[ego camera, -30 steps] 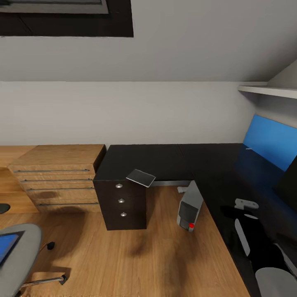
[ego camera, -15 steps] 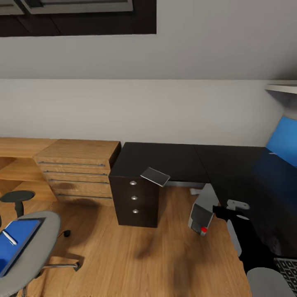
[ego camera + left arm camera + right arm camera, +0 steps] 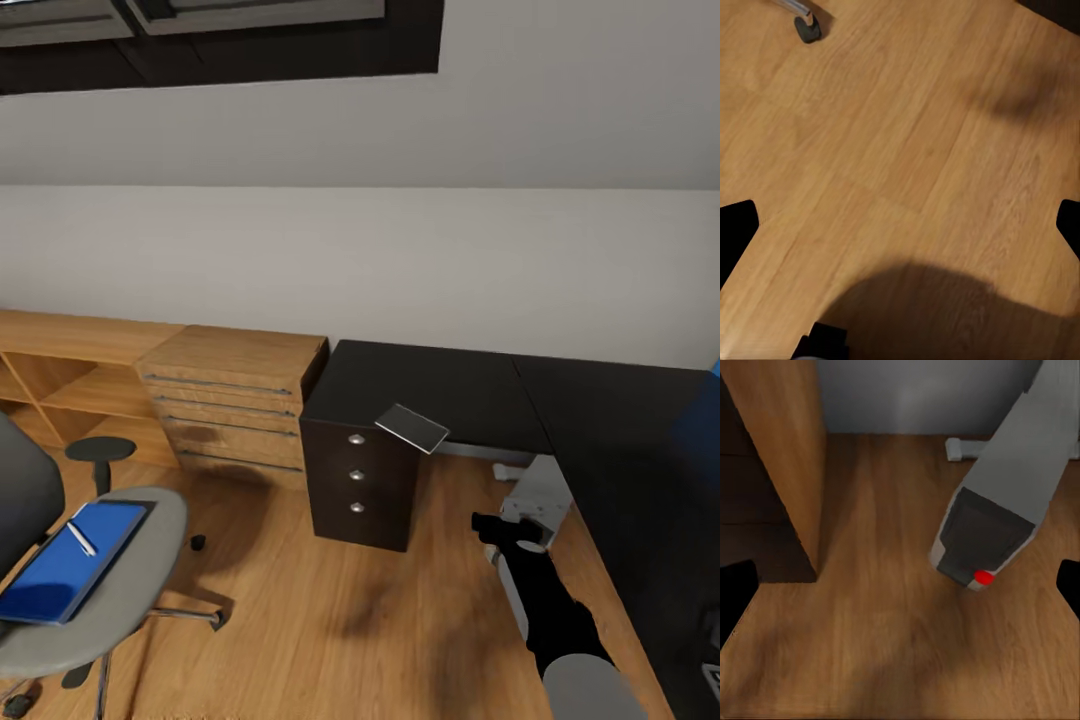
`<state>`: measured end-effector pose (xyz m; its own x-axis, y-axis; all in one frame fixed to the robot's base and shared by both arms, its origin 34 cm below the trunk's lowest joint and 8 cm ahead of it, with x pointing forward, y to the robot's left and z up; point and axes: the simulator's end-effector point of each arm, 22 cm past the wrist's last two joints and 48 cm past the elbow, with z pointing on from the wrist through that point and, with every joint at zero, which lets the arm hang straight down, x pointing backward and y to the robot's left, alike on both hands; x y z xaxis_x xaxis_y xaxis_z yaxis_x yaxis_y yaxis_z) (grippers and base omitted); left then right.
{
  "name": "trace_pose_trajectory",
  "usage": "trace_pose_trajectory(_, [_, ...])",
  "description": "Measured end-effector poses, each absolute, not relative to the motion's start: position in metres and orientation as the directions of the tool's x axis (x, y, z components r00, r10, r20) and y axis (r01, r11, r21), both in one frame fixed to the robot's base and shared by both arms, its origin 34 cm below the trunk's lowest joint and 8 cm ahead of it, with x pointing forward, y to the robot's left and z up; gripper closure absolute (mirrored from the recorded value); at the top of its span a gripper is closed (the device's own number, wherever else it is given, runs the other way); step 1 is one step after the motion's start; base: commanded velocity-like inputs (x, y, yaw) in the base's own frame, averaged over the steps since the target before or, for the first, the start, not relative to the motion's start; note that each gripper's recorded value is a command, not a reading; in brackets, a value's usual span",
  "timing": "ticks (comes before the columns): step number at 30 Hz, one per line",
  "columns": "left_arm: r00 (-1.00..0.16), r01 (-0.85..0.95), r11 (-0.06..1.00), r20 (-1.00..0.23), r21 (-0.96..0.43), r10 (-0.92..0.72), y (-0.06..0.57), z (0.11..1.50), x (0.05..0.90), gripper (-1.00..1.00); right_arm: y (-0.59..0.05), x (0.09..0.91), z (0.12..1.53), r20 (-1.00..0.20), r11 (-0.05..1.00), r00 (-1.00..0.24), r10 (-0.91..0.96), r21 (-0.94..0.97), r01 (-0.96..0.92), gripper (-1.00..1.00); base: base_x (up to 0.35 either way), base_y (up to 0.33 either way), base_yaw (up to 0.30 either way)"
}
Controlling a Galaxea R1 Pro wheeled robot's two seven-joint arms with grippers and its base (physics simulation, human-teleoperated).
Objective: In the bedroom, organize the workspace by keeping the computer under the desk, ensuring the monitor is on the desk, placing the keyboard on the desk next to the monitor, placing the mouse on the desk next to the keyboard, moving the folder from the swivel chair onto the desk next to the mouse, stacking the notebook on top of the folder with the pen on top of the notebook, and positioning the swivel chair next to the desk.
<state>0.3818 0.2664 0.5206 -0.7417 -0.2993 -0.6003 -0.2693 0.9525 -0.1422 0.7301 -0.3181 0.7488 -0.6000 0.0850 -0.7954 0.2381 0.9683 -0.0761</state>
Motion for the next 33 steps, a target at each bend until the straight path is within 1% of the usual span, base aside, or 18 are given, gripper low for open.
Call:
trace_pose_trajectory(7, [-0.746,-0.27,0.952,-0.595,-0.141,-0.3,0.266,0.519,0.38,-1.0,-0.276,0.723,0.718,-0.803,0.984,-0.595,-0.014,-0.117,0.135,-1.0,0.0,0.0,0.199])
trace_pose_trajectory(12, [-0.747,-0.272,0.952,-0.593,-0.139,-0.3,0.267,0.519,0.379,-1.0,-0.241,0.709,0.69,-0.81,0.991,-0.58,-0.09,-0.133,0.032,-1.0,0.0,0.0,0.037])
trace_pose_trajectory(18, [-0.748,-0.277,0.951,-0.591,-0.136,-0.302,0.268,0.518,0.378,-1.0,-0.209,0.652,0.631,-0.79,0.995,-0.605,-0.099,-0.09,-0.045,-1.0,0.0,0.0,0.005])
trace_pose_trajectory(26, [-0.75,-0.278,0.951,-0.588,-0.136,-0.303,0.268,0.518,0.378,-1.0,-0.194,0.578,0.581,-0.732,0.996,-0.676,-0.085,-0.043,-0.079,-1.0,0.0,0.0,0.0])
trace_pose_trajectory(33, [-0.75,-0.277,0.951,-0.588,-0.137,-0.303,0.268,0.518,0.377,-1.0,-0.198,0.553,0.568,-0.706,0.996,-0.703,-0.086,-0.041,-0.081,-1.0,0.0,0.0,0.0])
